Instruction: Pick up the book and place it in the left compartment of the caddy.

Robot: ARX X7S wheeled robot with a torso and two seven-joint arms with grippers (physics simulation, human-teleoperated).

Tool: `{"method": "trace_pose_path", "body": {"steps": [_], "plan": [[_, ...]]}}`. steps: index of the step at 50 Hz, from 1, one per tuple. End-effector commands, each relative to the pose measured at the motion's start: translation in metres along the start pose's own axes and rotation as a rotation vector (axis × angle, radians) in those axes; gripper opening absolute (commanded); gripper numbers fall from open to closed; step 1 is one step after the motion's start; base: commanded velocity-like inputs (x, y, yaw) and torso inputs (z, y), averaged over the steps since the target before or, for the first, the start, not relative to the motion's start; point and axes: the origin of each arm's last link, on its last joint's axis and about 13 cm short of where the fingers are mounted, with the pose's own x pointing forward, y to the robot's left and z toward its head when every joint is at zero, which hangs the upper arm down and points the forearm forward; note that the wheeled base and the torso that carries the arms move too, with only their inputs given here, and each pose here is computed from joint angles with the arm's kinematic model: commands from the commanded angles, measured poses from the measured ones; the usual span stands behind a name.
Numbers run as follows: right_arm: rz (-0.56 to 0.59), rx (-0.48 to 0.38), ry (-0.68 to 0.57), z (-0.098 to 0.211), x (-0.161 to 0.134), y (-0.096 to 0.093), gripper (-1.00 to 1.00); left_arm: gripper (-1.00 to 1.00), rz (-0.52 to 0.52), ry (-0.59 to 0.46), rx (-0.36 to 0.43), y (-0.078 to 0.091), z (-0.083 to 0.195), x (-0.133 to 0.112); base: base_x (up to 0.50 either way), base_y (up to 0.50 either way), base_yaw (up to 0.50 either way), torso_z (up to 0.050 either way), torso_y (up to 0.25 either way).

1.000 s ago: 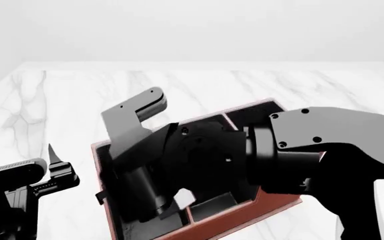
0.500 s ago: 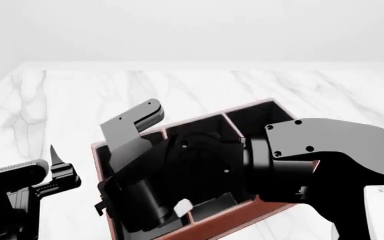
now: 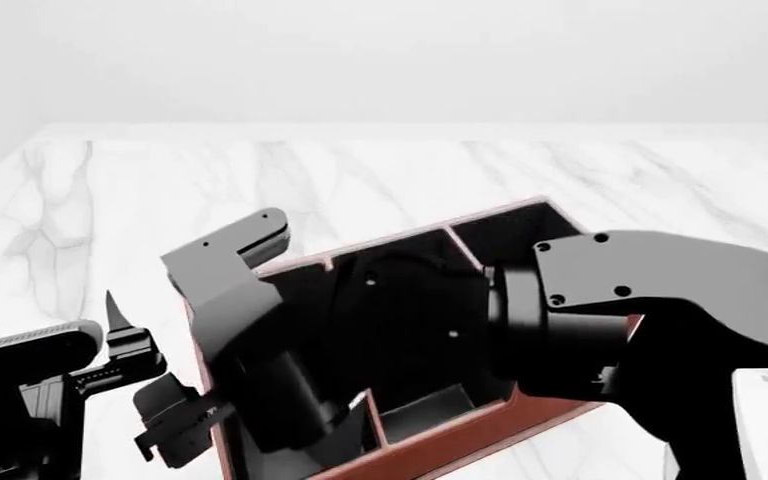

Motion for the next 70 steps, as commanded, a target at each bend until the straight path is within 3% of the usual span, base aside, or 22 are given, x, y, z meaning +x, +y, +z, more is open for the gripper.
{"method": "trace_pose_path", "body": {"steps": [1, 7, 14, 19, 20, 23, 26, 31, 33, 34, 39, 42, 44, 47, 48, 51, 57, 70], "plan": [[0.049, -0.002, -0.021, 0.007, -0.004, -0.002, 1.0, 1.0, -0.004, -0.001, 0.002, 0.0, 0.001, 0.0, 0.0, 0.0, 0.0, 0.0, 0.0], [0.03, 0.001, -0.098, 0.027, -0.018, -0.007, 1.0, 1.0, -0.005, -0.001, 0.002, 0.0, 0.001, 0.0, 0.0, 0.0, 0.0, 0.0, 0.0], [0.156, 0.04, -0.244, 0.072, -0.071, -0.003, 1.0, 1.0, -0.006, -0.002, 0.003, -0.001, 0.001, 0.0, 0.0, 0.0, 0.0, 0.0, 0.0], [0.115, -0.027, -0.357, 0.096, -0.101, -0.011, 1.0, 1.0, -0.005, -0.011, 0.003, 0.0, 0.005, -0.002, 0.0, 0.0, 0.0, 0.0, 0.002], [0.153, -0.024, -0.379, 0.092, -0.115, -0.02, 1.0, 1.0, -0.005, -0.012, 0.005, 0.0, 0.006, -0.002, 0.0, 0.0, 0.0, 0.0, 0.0], [0.084, -0.089, -0.474, 0.079, -0.129, -0.031, 1.0, 1.0, -0.004, -0.015, 0.008, 0.001, 0.007, -0.003, 0.0, 0.0, 0.0, 0.0, 0.0], [0.117, -0.108, -0.573, 0.049, -0.139, -0.044, 1.0, 1.0, -0.003, -0.024, 0.01, 0.001, 0.01, -0.004, 0.0, 0.0, 0.0, 0.0, 0.0], [0.1, -0.138, -0.712, 0.001, -0.115, -0.061, 1.0, 1.0, -0.009, -0.037, 0.011, 0.0, 0.014, -0.004, 0.0, 0.0, 0.0, 0.0, 0.0], [0.098, -0.109, -0.762, -0.016, -0.105, -0.066, 1.0, 1.0, -0.011, -0.044, 0.01, 0.0, 0.016, -0.005, 0.0, 0.0, 0.0, 0.0, 0.0], [0.05, -0.125, -0.771, -0.03, -0.093, -0.071, 1.0, 1.0, -0.014, -0.048, 0.012, 0.0, 0.017, -0.005, 0.0, 0.0, 0.0, 0.0, 0.0], [-0.009, 0.008, -0.77, -0.064, -0.057, -0.094, 1.0, 1.0, -0.022, -0.061, 0.009, -0.001, 0.019, -0.005, 0.0, 0.0, 0.0, 0.0, 0.0], [-0.039, 0.011, -0.816, -0.077, -0.05, -0.097, 1.0, 1.0, -0.023, -0.065, 0.007, -0.001, 0.019, -0.005, 0.0, 0.0, 0.0, 0.0, 0.0], [-0.022, 0.03, -0.858, -0.081, -0.05, -0.095, 1.0, 1.0, -0.024, -0.069, 0.007, -0.001, 0.019, -0.006, 0.0, 0.0, 0.0, 0.0, 0.0], [-0.072, -0.003, -0.928, -0.089, -0.051, -0.093, 1.0, 1.0, -0.025, -0.074, 0.009, -0.002, 0.02, -0.006, 0.0, 0.0, 0.0, 0.0, 0.0], [-0.111, 0.004, -0.99, -0.094, -0.051, -0.093, 1.0, 1.0, -0.029, -0.081, 0.011, -0.002, 0.02, -0.006, 0.0, 0.0, 0.0, 0.0, 0.0], [-0.143, 0.031, -1.025, -0.103, -0.047, -0.093, 1.0, 1.0, -0.033, -0.082, 0.016, -0.003, 0.02, -0.006, 0.0, 0.0, 0.0, 0.0, 0.0], [-0.126, 0.079, -1.044, -0.117, -0.043, -0.092, 1.0, 1.0, -0.037, -0.091, 0.02, -0.004, 0.017, -0.006, 0.0, 0.0, 0.0, 0.0, 0.0], [-0.193, 0.036, -1.121, -0.125, -0.05, -0.087, 1.0, 1.0, -0.05, -0.12, 0.028, -0.007, 0.017, -0.006, 0.0, 0.0, 0.0, 0.0, 0.0]]}}
